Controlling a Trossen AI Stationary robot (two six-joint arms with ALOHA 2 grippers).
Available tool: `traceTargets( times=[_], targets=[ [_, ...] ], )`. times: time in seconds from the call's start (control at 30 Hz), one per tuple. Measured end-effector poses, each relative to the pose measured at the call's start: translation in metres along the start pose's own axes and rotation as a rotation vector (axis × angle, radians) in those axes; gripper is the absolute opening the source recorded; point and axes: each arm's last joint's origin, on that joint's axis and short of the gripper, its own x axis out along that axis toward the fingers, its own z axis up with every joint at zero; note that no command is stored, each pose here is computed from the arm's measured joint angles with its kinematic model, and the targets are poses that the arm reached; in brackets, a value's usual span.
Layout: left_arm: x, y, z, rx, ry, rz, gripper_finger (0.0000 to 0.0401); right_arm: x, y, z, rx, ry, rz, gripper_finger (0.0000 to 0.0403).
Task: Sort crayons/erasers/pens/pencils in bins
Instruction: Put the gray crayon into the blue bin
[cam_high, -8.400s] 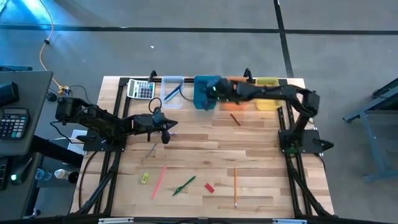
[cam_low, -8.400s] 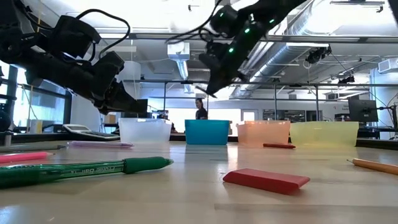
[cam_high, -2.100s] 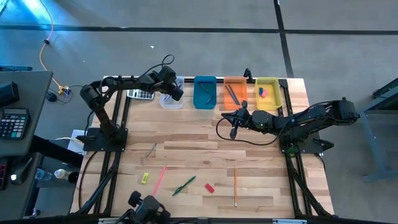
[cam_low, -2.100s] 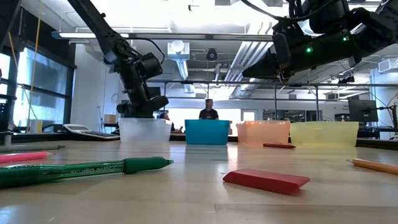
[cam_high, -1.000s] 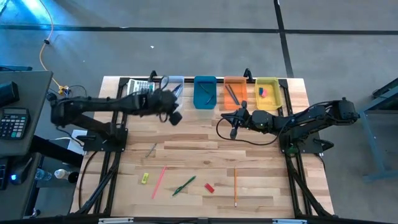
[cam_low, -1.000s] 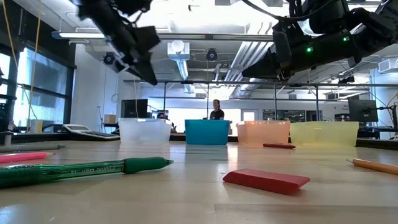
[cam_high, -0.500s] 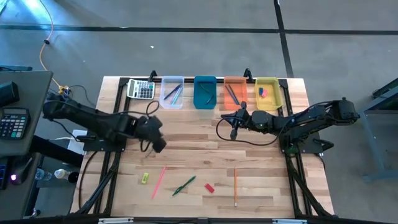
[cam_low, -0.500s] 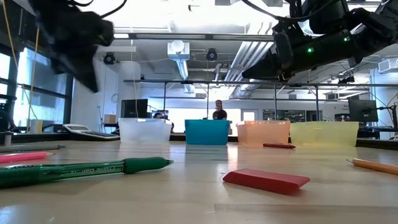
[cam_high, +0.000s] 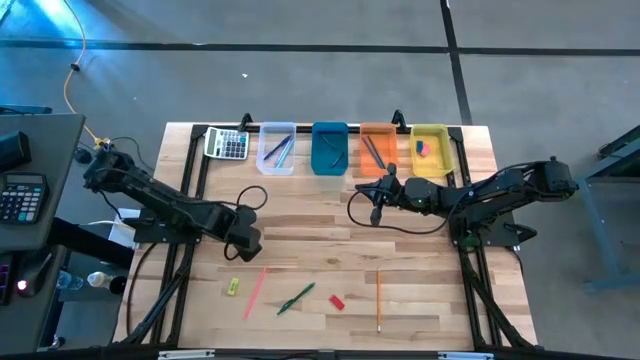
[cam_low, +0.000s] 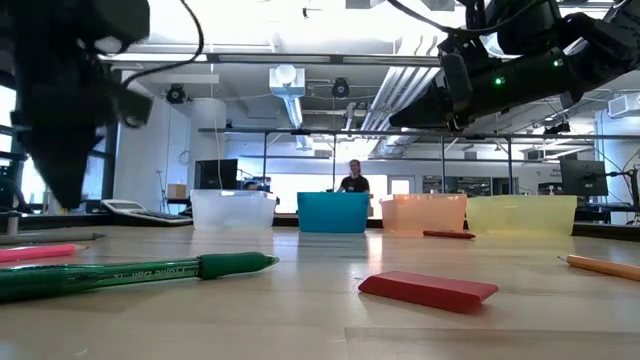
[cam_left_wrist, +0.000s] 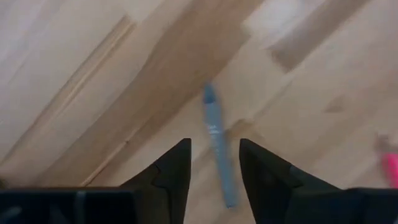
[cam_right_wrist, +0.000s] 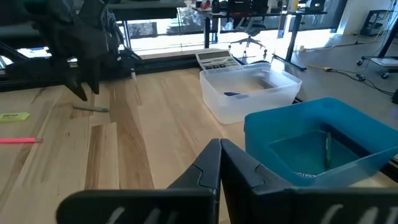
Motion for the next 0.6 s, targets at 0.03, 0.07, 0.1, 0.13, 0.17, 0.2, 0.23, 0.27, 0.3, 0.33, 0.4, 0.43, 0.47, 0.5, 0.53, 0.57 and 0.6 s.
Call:
traceTargets(
  times=[0.03, 0.07, 0.1, 0.13, 0.17, 0.2, 0.23, 0.27, 0.3, 0.33, 0.4, 0.43, 0.47, 0.5, 0.53, 0.57, 0.6],
  targets=[
    [0.004, 0.002, -0.001, -0.003, 0.005, 0.012, 0.0129, 0.0, 0.0, 0.0, 0.0, 0.0, 0.0, 0.0],
    [0.007, 0.002, -0.002, -0.01, 0.002, 0.007, 0.0132, 0.0, 0.0, 0.0, 0.0, 0.0, 0.0, 0.0],
    [0.011, 0.002, -0.002, -0.016, -0.004, -0.007, 0.0133, 0.0, 0.0, 0.0, 0.0, 0.001, 0.0, 0.0],
    [0.013, 0.002, -0.003, -0.018, -0.01, -0.02, 0.0134, 0.0, 0.0, 0.0, 0.0, 0.001, 0.0, 0.0],
    [0.016, 0.002, -0.004, -0.017, -0.012, -0.034, 0.0134, 0.0, 0.0, 0.0, 0.0, 0.001, 0.0, 0.0],
    [0.018, 0.002, -0.004, -0.015, -0.008, -0.051, 0.0133, 0.0, 0.0, 0.0, -0.001, 0.003, 0.0, 0.0],
    [0.021, 0.002, -0.005, -0.011, -0.004, -0.065, 0.0131, 0.0, 0.0, 0.0, -0.001, 0.005, 0.0, 0.0],
    [0.023, 0.003, -0.006, -0.008, 0.004, -0.07, 0.0129, 0.0, 0.0, 0.0, -0.001, 0.005, 0.0, 0.0],
    [0.025, 0.005, -0.008, -0.007, 0.012, -0.063, 0.0126, 0.0, 0.0, -0.001, -0.002, 0.006, 0.0, 0.0],
    [0.027, 0.007, -0.009, -0.005, 0.018, -0.055, 0.0122, 0.0, 0.0, -0.001, -0.002, 0.006, 0.0, 0.0],
    [0.028, 0.009, -0.01, -0.011, 0.019, -0.052, 0.0113, 0.0, 0.0, -0.001, -0.002, 0.007, 0.0, 0.0],
    [0.029, 0.009, -0.011, -0.012, 0.019, -0.051, 0.0107, 0.0, 0.0, -0.001, -0.002, 0.008, 0.0, 0.0],
    [0.029, 0.01, -0.011, -0.011, 0.019, -0.051, 0.0101, 0.0, 0.0, -0.001, -0.002, 0.008, 0.0, 0.0],
    [0.029, 0.01, -0.011, -0.009, 0.02, -0.049, 0.0094, 0.0, 0.0, -0.001, -0.002, 0.008, 0.0, 0.0],
    [0.029, 0.01, -0.011, -0.003, 0.021, -0.05, 0.0086, 0.0, 0.0, -0.001, -0.002, 0.008, 0.0, 0.0],
    [0.029, 0.01, -0.011, 0.006, 0.024, -0.052, 0.0077, 0.0, 0.0, -0.001, -0.002, 0.008, 0.0, 0.0],
    [0.03, 0.009, -0.011, 0.015, 0.028, -0.057, 0.0068, 0.0, 0.0, -0.001, -0.002, 0.008, -0.001, 0.0]
  ],
)
